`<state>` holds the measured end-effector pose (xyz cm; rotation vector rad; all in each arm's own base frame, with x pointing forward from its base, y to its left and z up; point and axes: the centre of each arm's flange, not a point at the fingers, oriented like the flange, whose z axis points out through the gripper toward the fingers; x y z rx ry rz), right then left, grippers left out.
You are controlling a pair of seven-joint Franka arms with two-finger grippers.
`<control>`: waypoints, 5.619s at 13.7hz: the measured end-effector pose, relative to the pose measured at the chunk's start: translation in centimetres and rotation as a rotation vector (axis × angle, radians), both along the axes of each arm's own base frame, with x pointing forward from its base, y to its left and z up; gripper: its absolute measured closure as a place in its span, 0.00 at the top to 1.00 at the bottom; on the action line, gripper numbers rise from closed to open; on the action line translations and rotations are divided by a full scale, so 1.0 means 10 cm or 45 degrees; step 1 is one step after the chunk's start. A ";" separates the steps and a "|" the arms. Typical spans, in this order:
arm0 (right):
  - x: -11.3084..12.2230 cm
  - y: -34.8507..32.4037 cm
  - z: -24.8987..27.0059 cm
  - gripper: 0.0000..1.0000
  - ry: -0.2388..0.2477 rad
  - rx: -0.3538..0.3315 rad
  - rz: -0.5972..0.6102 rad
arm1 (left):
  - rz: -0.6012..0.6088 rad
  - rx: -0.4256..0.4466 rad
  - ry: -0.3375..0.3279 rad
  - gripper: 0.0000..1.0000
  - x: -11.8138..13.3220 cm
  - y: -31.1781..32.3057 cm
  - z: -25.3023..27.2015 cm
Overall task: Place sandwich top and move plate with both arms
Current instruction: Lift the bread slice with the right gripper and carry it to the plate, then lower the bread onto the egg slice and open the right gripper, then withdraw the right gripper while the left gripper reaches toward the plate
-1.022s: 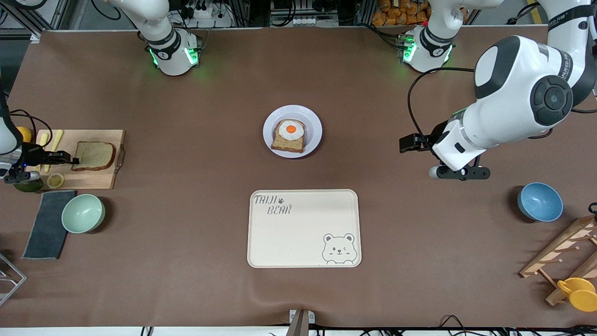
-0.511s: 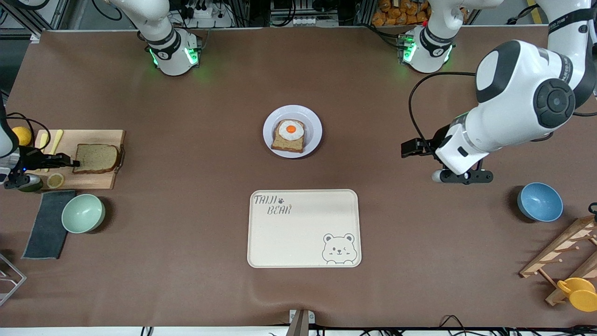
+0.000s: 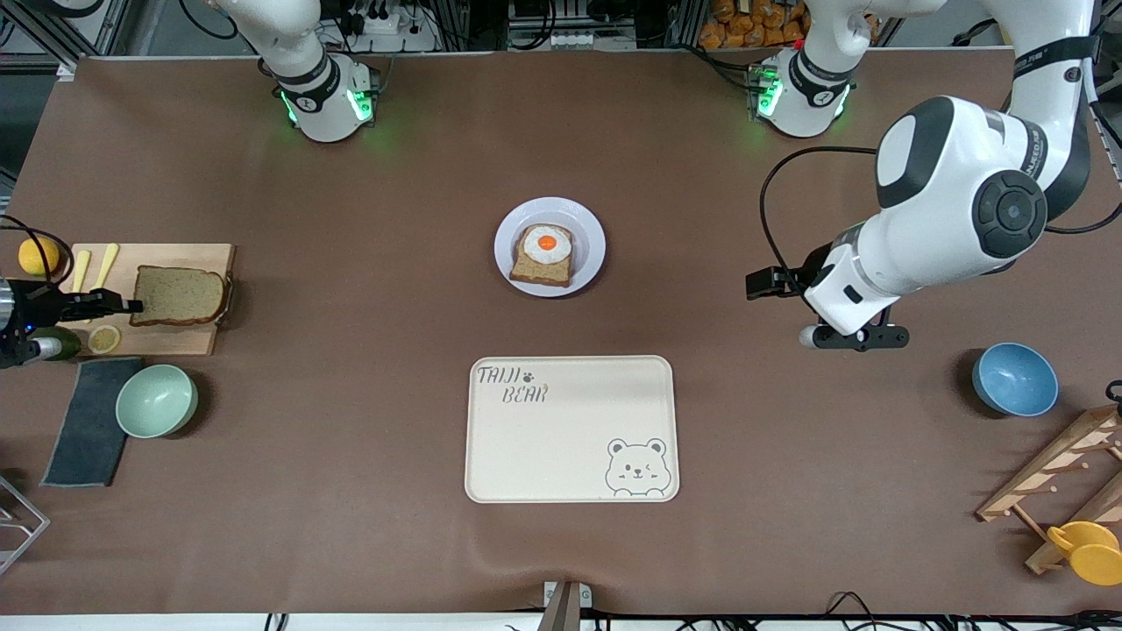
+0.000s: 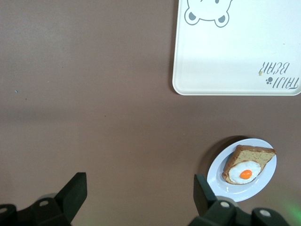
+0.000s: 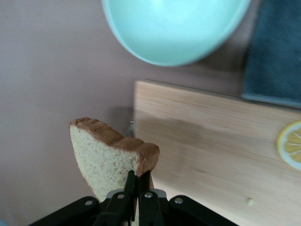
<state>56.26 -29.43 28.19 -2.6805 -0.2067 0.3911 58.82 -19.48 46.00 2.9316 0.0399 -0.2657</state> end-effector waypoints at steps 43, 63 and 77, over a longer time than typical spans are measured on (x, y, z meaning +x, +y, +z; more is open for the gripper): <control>-1.79 5.98 -0.41 0.05 -0.061 0.203 -0.515 | -0.001 0.014 0.047 1.00 -0.07 0.01 -0.19; -1.84 6.15 -0.58 0.65 -0.079 0.204 -0.649 | -0.075 0.035 0.122 1.00 -0.27 -0.32 -0.60; -0.71 5.14 -0.22 0.67 -0.102 0.254 -0.551 | -0.092 -0.009 0.174 1.00 -0.34 -0.84 -1.32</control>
